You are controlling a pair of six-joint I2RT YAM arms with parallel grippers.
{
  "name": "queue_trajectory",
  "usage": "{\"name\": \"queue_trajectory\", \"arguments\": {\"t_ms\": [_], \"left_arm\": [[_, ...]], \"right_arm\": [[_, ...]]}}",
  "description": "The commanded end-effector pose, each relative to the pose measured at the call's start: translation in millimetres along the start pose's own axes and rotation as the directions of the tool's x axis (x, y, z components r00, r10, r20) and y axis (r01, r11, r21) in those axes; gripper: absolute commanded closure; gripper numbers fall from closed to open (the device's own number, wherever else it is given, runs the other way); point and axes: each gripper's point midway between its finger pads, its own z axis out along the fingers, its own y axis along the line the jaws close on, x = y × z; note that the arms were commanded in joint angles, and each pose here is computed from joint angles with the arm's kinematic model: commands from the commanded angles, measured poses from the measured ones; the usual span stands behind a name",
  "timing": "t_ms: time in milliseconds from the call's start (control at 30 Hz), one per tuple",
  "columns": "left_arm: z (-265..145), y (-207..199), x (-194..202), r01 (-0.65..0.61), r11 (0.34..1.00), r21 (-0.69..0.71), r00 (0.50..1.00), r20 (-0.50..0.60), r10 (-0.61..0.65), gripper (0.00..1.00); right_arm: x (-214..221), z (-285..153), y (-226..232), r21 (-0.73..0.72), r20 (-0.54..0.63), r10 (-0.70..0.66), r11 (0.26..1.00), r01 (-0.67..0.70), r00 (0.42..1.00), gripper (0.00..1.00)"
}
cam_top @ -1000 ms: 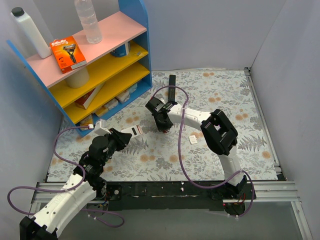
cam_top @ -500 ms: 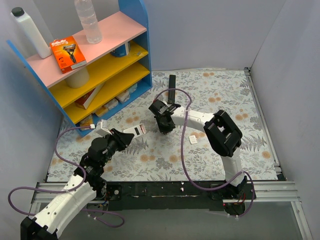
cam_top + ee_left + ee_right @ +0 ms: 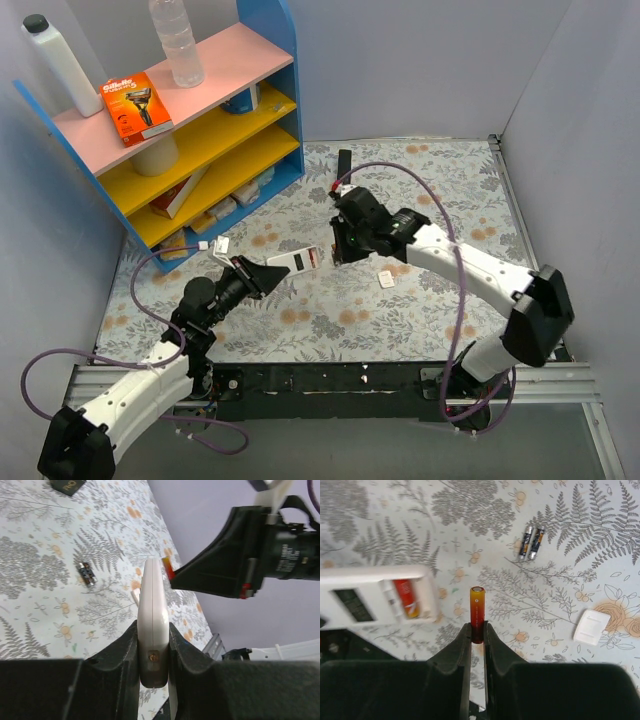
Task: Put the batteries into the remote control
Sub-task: Pick up the battery from the center of the board, then load the battery into the remote control.
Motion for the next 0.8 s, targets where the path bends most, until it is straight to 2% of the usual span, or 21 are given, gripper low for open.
{"name": "queue_trajectory", "arguments": {"t_ms": [0,133,267,433,767], "left_arm": [[3,-29,-4,0.047,0.987,0.154,0.999,0.005,-0.048,1.0],[8,-28,1,0.107,0.981,0.159,0.994,-0.019,-0.106,1.0],[12,-30,2,0.17,0.97,0.175,0.985,-0.032,-0.167,1.0],[13,-29,6,0.247,0.952,0.178,0.969,-0.053,-0.241,1.0],[9,-30,11,0.312,0.931,0.191,0.95,-0.071,-0.304,1.0]], "right_arm": [[-5,-46,25,-0.166,0.053,0.04,0.986,-0.031,0.998,0.99],[-3,-75,39,-0.255,0.046,0.089,0.964,-0.074,0.995,0.99],[5,-81,47,-0.295,-0.005,0.112,0.949,-0.108,0.994,0.99],[18,-74,47,-0.283,-0.081,0.144,0.946,-0.161,0.986,0.99],[21,-62,42,-0.222,-0.126,0.19,0.951,-0.214,0.974,0.99]]}}
